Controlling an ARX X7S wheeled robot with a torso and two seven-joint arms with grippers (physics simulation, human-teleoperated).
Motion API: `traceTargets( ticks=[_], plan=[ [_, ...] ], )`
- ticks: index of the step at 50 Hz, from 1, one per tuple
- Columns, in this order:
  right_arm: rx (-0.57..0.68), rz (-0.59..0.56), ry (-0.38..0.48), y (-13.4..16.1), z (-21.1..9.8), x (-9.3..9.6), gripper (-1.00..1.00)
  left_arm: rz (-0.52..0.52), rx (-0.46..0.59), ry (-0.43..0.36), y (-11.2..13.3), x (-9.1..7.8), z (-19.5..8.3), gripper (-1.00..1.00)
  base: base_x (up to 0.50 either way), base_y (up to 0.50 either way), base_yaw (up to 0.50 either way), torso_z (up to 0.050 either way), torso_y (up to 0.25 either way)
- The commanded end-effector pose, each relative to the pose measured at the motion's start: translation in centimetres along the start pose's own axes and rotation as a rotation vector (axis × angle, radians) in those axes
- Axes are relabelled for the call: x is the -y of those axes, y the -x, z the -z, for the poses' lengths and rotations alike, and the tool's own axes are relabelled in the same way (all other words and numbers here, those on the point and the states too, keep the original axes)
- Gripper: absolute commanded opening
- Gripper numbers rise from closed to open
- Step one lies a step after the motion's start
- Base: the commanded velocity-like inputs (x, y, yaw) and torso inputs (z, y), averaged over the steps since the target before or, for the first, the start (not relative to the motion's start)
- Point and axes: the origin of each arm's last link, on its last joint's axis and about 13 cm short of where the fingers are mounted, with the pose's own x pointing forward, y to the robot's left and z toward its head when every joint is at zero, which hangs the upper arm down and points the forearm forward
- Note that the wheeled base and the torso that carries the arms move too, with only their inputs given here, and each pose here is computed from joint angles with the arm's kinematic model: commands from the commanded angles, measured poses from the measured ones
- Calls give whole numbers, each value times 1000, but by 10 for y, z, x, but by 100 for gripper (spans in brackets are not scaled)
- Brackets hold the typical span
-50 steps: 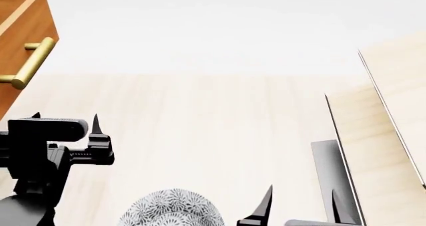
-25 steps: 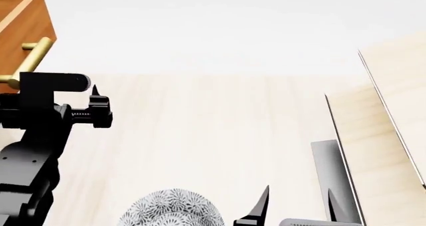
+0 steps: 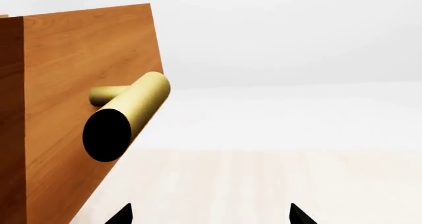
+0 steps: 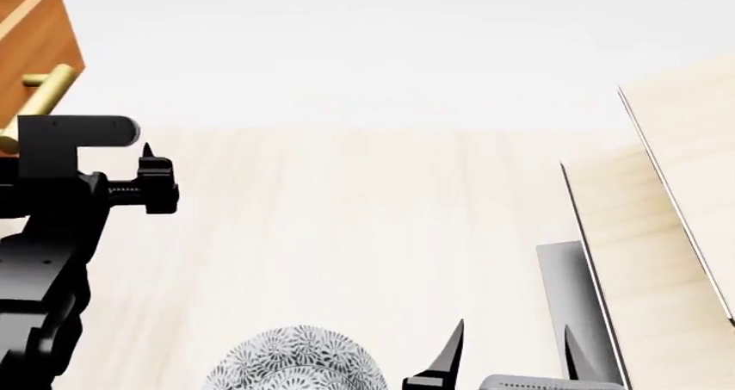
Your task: Close the top drawer of the cabinet.
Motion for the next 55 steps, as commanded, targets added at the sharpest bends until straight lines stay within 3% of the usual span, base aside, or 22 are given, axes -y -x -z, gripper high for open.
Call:
traceTargets(
  ticks=[1,11,34,47,55],
  plan=[
    [-4,2,1,-1,1,-1,100,-10,-17,29,-3,-12,-7,100,0,0,0,0,0],
    [-10,1,5,-2,2,-1,100,-68,-30,74,-6,-31,-21,100,0,0,0,0,1],
    [-13,5,10,-3,0,-1,100,-128,-59,119,-8,-54,-36,100,0,0,0,0,2],
    [-15,9,9,-4,1,-1,100,-164,-80,178,-8,-68,-41,100,0,0,0,1,2],
    [-17,10,9,-4,1,-2,100,-216,-93,259,-7,-85,-49,100,0,0,0,0,1]
  ],
)
